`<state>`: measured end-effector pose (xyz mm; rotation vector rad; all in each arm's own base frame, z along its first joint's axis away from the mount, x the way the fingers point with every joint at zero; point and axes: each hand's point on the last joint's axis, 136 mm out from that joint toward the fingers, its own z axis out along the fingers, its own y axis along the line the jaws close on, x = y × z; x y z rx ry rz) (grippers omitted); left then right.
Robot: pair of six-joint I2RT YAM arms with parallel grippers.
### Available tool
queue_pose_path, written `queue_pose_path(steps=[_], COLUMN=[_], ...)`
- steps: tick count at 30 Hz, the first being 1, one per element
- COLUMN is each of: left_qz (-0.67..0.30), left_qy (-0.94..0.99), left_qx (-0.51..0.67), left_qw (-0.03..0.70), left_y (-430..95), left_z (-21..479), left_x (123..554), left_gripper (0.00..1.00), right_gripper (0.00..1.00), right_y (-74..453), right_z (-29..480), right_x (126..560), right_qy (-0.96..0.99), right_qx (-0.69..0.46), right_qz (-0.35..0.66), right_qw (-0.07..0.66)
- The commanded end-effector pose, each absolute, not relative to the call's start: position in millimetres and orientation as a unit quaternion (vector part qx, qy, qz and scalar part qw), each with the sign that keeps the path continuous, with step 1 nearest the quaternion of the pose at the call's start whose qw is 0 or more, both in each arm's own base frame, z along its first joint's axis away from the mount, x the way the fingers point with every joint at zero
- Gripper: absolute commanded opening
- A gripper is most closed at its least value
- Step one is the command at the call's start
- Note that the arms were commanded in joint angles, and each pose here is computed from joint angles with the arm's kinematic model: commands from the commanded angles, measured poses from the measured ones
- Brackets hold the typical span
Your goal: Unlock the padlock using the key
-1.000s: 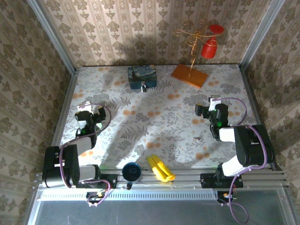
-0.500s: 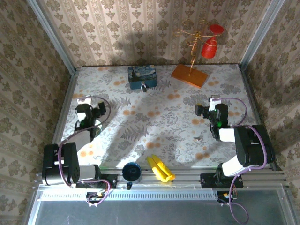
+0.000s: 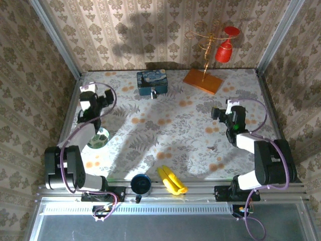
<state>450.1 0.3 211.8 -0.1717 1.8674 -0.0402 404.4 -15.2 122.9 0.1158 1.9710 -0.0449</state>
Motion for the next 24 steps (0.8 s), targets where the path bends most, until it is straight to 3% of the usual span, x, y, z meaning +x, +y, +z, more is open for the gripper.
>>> queue_pose_path(steps=[1, 8, 16, 24], left_qz=[-0.048, -0.100, -0.226, -0.302], left_qy=[0.814, 0.837, 0.843, 0.840], left_qx=[-0.072, -0.048, -0.050, -0.055], left_qw=[0.574, 0.535, 0.485, 0.447], left_y=[-18.8, -66.0, -118.8, -155.8], left_z=[213.2, 210.4, 188.2, 159.3], left_x=[468.7, 530.3, 588.0, 615.7], left_gripper=[1.00, 1.00, 1.00, 0.79], right_gripper=[1.00, 1.00, 1.00, 0.99], right_y=[-24.3, -18.4, 69.8, 172.0], right_z=[142.1, 155.0, 161.8, 157.8], right_x=[398.1, 383.4, 400.9, 475.9], right_qy=[0.838, 0.850, 0.870, 0.877], right_qx=[0.088, 0.170, 0.132, 0.085], right_qz=[-0.033, -0.029, 0.039, 0.128], right_qw=[0.537, 0.498, 0.473, 0.455])
